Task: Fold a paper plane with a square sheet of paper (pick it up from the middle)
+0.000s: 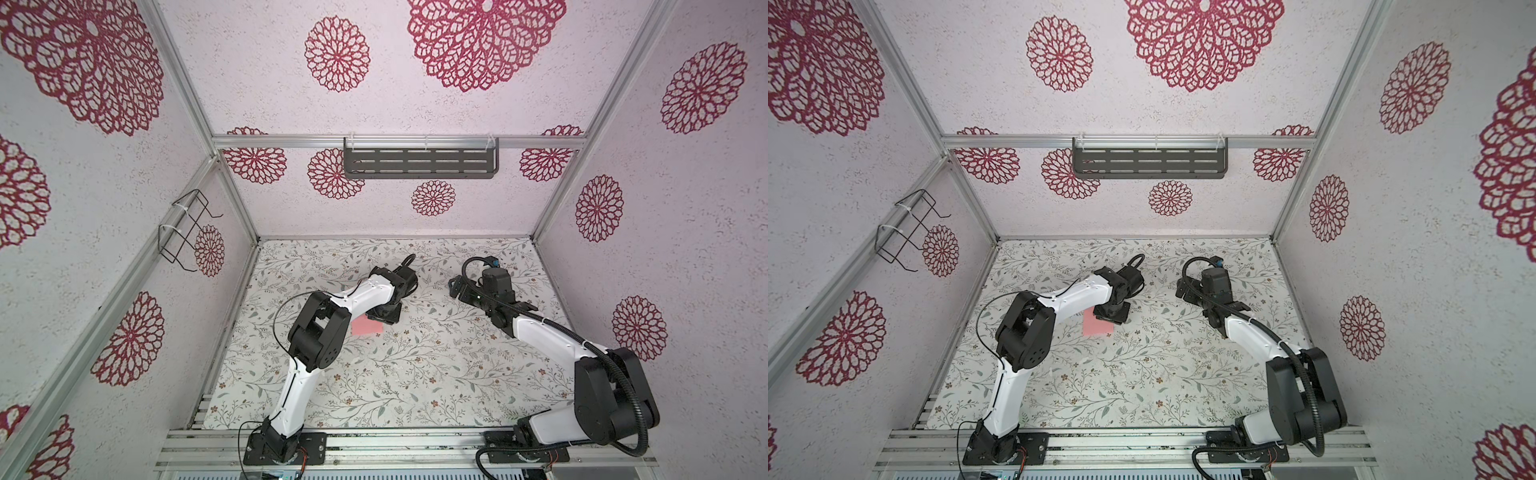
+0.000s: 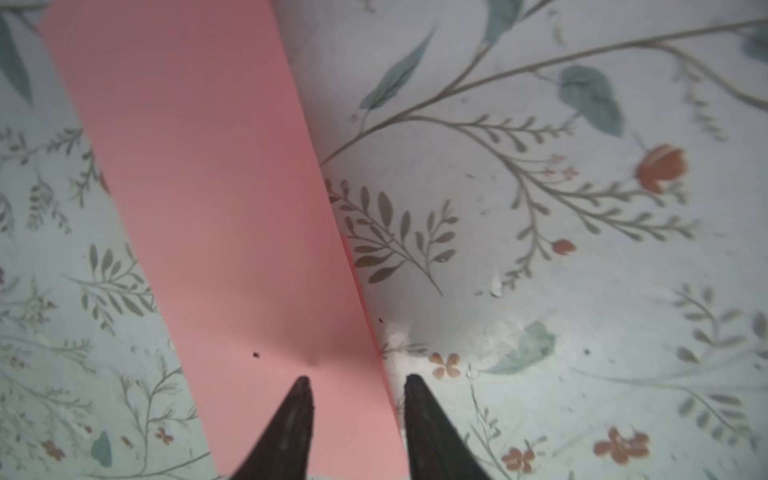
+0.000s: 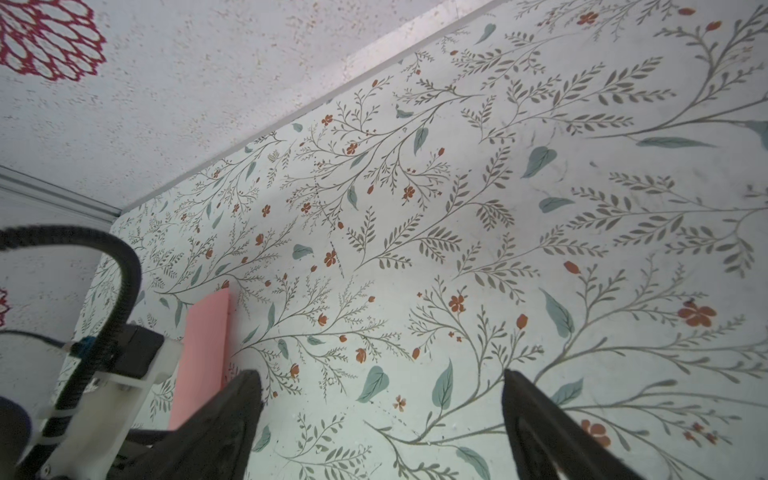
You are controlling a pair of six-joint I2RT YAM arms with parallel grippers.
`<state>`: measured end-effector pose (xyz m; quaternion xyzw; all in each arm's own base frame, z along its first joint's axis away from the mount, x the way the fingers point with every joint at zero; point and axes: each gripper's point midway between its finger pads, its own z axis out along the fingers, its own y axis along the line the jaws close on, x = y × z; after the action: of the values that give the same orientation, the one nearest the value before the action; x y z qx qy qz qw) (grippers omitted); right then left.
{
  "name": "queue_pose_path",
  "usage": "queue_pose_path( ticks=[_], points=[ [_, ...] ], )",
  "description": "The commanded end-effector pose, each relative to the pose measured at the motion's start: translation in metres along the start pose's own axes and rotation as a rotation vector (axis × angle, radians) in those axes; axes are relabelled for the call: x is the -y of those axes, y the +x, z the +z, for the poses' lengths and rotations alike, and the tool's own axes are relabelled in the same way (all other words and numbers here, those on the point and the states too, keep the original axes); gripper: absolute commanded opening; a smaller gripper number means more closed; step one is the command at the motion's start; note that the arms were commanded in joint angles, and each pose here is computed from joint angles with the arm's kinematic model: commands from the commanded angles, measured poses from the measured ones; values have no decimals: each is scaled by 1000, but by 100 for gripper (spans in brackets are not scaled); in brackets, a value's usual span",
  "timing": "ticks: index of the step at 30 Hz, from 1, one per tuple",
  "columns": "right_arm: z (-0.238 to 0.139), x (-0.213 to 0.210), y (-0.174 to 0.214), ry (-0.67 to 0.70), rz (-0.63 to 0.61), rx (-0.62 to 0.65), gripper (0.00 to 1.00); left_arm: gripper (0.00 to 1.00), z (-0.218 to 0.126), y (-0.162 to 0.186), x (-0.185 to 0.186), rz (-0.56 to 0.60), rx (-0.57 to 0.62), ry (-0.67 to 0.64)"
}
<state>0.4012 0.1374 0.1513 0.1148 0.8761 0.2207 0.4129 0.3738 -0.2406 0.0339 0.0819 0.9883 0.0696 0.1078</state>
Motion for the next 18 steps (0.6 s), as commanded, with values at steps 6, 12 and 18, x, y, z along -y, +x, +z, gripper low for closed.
queue_pose_path(
  ticks=[6,12,18],
  points=[
    [18,-70,39,-196,-56,-146,87,73,-80,-34,-54,-344,226,371],
    [42,-159,101,-368,-142,-317,61,90,-82,-11,-134,-597,347,362],
    [70,-224,152,-481,-198,-463,43,98,-77,20,-176,-726,400,353]
  ],
)
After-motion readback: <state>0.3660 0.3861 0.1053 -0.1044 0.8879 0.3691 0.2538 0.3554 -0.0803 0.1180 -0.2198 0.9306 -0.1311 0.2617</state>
